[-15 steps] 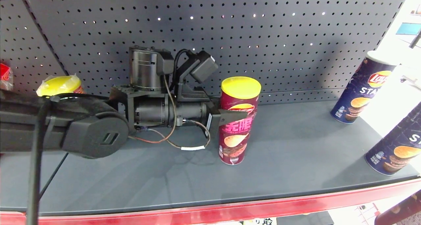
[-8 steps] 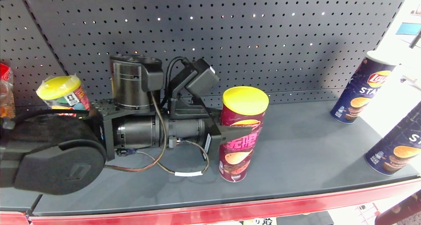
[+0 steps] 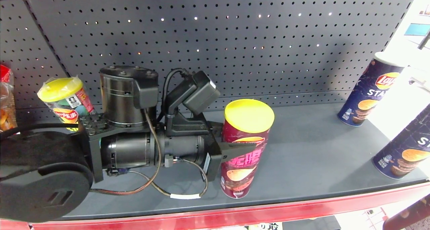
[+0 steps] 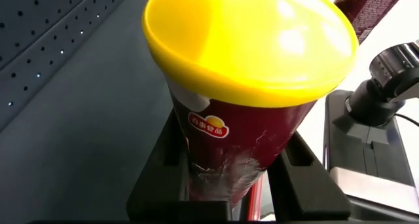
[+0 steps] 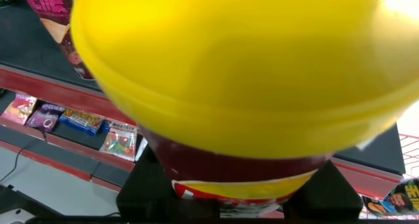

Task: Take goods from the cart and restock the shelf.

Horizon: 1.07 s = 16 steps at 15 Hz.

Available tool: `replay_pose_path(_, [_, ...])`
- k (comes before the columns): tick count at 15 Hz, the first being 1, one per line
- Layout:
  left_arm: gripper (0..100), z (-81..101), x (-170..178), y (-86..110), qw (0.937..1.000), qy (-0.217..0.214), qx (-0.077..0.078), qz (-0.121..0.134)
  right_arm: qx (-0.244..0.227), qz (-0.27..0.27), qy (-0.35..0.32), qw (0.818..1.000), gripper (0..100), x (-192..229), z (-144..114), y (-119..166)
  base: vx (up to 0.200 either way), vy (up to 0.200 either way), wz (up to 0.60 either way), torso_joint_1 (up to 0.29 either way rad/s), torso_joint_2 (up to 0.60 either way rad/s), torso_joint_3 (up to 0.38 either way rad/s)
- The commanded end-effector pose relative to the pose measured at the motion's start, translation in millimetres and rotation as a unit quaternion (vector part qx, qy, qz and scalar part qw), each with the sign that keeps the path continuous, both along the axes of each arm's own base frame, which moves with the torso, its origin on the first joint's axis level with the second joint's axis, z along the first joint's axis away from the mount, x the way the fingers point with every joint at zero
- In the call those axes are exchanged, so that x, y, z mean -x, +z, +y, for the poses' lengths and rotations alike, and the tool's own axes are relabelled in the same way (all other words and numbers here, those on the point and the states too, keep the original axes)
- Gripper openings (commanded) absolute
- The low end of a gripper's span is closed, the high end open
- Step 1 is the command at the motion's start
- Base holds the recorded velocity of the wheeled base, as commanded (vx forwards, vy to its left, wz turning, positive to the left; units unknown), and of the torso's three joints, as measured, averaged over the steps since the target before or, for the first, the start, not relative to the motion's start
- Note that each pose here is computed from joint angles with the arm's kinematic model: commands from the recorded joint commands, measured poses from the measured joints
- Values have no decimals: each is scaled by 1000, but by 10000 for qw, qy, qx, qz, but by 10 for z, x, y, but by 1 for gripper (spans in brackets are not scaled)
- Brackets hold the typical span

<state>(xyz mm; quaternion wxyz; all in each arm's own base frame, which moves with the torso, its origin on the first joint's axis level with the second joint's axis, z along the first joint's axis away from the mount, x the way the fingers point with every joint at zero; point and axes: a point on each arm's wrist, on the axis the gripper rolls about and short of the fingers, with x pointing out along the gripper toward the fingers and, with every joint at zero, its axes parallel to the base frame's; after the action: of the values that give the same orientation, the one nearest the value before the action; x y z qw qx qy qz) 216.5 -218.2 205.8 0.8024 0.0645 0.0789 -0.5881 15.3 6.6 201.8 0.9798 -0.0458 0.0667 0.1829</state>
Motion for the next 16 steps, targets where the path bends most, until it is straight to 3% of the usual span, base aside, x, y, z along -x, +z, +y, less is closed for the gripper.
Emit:
replay_pose_path(1, [0, 17, 18, 3, 10000, 34, -7, 1, 1, -2, 4, 10000, 0, 1, 0, 0, 0, 0, 0, 0, 0, 0])
replay_pose_path(13, [0, -14, 111, 46, 10000, -56, 62, 31, 5, 13, 4, 10000, 0, -3, 1, -4, 0, 0, 0, 0, 0, 0])
replay_pose_path(16, [0, 22, 147, 6, 9999, -56, 8, 86, 1, -2, -4, 10000, 0, 1, 0, 0, 0, 0, 0, 0, 0, 0])
